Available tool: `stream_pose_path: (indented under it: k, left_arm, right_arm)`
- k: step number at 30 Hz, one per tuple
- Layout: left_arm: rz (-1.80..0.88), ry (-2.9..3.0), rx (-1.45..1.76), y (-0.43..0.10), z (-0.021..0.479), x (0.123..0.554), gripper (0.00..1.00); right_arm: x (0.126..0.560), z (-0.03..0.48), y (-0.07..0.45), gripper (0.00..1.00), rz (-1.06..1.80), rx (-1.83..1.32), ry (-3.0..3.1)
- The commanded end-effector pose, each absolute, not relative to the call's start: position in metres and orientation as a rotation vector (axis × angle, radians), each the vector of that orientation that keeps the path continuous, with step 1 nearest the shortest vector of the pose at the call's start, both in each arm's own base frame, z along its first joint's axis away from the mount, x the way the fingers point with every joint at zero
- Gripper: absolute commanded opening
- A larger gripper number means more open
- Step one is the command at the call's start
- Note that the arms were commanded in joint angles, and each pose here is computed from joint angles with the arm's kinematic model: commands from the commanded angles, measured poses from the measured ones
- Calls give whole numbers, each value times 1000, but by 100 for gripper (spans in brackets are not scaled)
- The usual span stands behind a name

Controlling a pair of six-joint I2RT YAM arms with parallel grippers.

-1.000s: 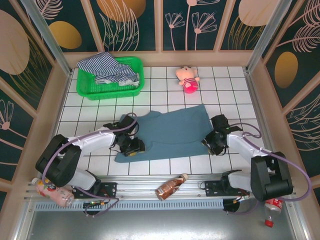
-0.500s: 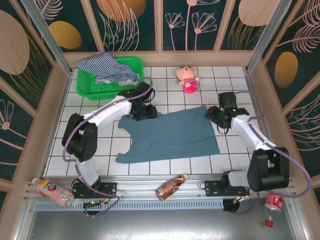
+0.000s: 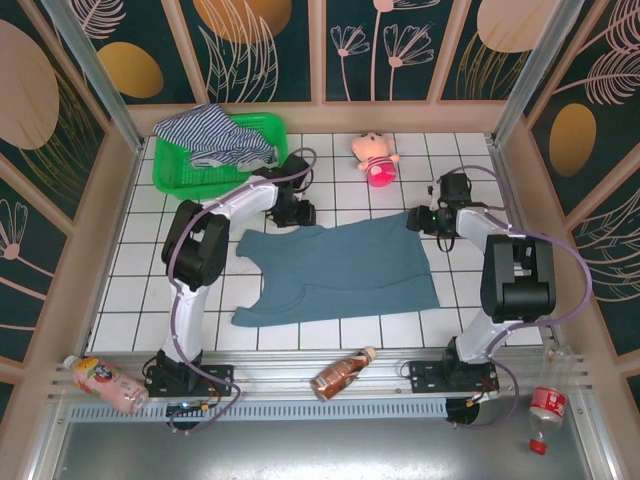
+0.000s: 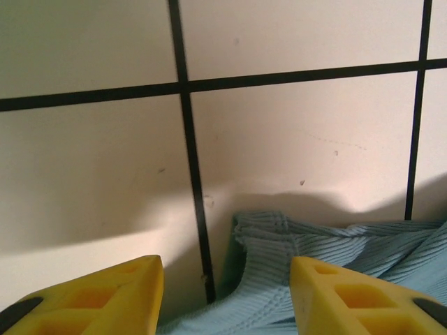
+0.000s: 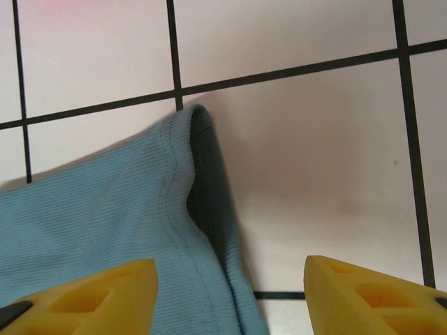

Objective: Fold and stack the tank tops

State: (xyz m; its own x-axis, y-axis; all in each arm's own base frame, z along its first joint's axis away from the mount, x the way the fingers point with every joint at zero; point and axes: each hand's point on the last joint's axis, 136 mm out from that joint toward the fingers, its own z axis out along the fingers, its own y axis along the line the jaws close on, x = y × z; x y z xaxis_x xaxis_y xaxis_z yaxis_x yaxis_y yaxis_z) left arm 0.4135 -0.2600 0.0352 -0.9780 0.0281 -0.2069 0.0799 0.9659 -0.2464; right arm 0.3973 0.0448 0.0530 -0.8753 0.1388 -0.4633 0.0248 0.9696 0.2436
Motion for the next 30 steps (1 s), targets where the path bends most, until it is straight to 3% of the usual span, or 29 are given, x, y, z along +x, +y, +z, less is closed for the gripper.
stream_pose_path:
  k: [1,10,18,22,30]
  left_arm:
    - [-432,2905,179,-269,31,419,50]
    - [-450,2890,221,-267,21,427,40]
    - [-539,2858,241,-275,24,426,20]
    - [-548,2812,217,-274,32,435,14]
    - [-535,2784,202,-272,36,444,13]
  right_arm:
    - [419,59,45,58,336,56,2576]
    - [431,43,56,55,458,41,2625]
    - [442,34,58,50,474,43,2649]
    - [450,33,62,44,507,42,2641]
    - [455,27,72,28,564,32,2660]
